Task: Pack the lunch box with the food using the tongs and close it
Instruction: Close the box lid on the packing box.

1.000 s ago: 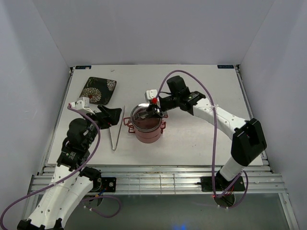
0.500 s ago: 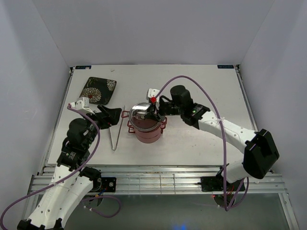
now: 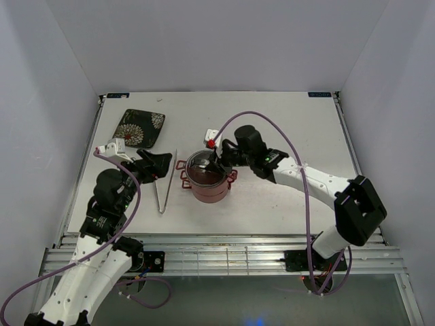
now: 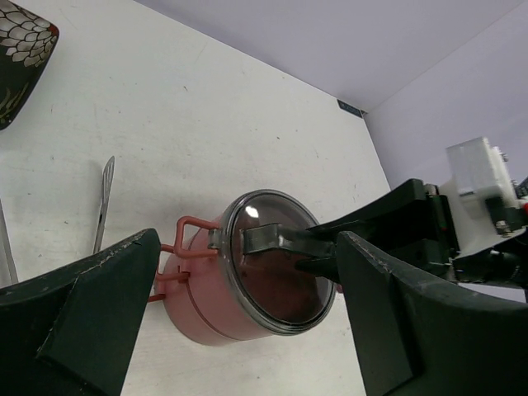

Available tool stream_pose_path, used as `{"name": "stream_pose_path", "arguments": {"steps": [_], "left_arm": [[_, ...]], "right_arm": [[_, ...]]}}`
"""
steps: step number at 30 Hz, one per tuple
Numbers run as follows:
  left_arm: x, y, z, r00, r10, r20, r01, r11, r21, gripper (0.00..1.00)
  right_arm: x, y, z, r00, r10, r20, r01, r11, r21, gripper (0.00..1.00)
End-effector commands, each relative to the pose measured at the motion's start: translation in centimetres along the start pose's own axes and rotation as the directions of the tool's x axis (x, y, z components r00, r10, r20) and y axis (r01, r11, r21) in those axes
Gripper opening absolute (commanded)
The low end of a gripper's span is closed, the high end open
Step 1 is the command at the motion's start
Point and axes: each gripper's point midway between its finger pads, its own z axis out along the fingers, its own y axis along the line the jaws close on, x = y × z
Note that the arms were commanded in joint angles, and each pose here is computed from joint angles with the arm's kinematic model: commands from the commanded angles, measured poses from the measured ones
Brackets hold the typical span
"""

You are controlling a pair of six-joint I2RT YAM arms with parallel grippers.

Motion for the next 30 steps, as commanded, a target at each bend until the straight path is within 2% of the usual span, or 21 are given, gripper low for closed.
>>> {"name": "stream_pose_path", "arguments": {"steps": [1,9,19,30], "left_arm": [[-0.6,-0.5,-0.2,1.000,-0.003,0.013,0.002,1.000,0.016,0.98],[-0.5,-0.4,0.0,1.000,0.004,0.007,-0.004,1.000,0.011,0.98],[-0.5,-0.4,0.2,1.000,0.001,0.005,-0.001,1.000,0.006,0.98],[-0.4,-0.5,0.6,1.000,0.000,-0.005,0.001,1.000,0.010,0.98]], "right_arm": [[-1.4,-0.5,0.3,0.999,-0.036,0.027,0.036,0.999,-0.002,0.08],[0.1,0.2,0.6,0.999,-0.034,-0.021,0.032,0.995,-0.093,0.08],[0.1,-1.3,-0.2,0.999,-0.019,-0.044,0.018,0.999,-0.026,0.08],[1.6,-1.5,-0.4,0.994,0.013,-0.106,-0.015,1.000,-0.022,0.08]]}}
